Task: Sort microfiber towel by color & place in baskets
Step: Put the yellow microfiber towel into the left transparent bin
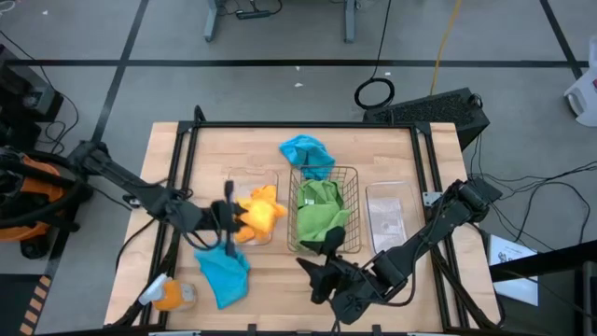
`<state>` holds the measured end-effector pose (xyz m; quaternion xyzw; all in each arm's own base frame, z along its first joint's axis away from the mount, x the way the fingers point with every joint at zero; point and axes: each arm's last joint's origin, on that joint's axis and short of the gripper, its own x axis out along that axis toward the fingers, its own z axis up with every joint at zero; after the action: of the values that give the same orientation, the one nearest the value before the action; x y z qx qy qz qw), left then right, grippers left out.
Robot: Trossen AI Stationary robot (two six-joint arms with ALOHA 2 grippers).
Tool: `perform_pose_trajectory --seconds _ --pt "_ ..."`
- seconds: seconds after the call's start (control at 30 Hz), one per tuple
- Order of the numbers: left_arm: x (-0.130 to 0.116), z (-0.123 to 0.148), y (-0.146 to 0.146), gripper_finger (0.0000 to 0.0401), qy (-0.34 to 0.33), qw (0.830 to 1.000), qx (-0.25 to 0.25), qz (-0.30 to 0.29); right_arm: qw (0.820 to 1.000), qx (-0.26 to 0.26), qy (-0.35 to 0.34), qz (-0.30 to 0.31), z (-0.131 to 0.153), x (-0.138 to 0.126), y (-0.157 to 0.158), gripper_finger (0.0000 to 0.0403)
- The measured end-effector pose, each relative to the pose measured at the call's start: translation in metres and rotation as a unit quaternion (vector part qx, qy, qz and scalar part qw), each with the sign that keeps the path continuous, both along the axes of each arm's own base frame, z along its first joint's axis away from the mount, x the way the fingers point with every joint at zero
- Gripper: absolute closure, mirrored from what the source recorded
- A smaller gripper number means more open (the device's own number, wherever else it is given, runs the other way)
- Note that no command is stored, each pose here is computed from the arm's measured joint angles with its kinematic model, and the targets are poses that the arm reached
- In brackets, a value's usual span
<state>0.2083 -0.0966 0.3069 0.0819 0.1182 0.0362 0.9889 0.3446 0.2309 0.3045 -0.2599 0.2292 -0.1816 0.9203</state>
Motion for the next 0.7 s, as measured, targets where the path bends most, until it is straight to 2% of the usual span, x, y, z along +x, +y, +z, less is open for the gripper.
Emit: perform_pose_trajectory --seconds 0.3,0.4,0.5,0.57,0.7 --pt "-0.027 0.0 0.039 0.0386 0.057 0.991 -0.069 0.102 0.998 0.066 0.022 0.005 -0.007 -0.004 -0.001 0.0186" --pt "-0.029 -0.009 0.05 0.0386 0.088 0.978 -0.109 0.154 0.996 0.08 0.023 0.009 -0.008 -0.004 0.0 0.0189" --pt "-0.025 -0.02 0.055 0.0385 0.088 0.964 -0.159 0.192 0.996 0.088 0.024 0.011 -0.008 -0.004 0.0 0.0192" --pt "-0.022 -0.03 0.054 0.0376 0.104 0.96 -0.166 0.199 0.996 0.088 0.023 0.01 -0.008 -0.004 0.0 0.0193" --pt "-0.017 -0.048 0.05 0.0352 0.151 0.955 -0.185 0.174 0.996 0.088 0.023 0.01 -0.008 -0.004 0.0 0.0193"
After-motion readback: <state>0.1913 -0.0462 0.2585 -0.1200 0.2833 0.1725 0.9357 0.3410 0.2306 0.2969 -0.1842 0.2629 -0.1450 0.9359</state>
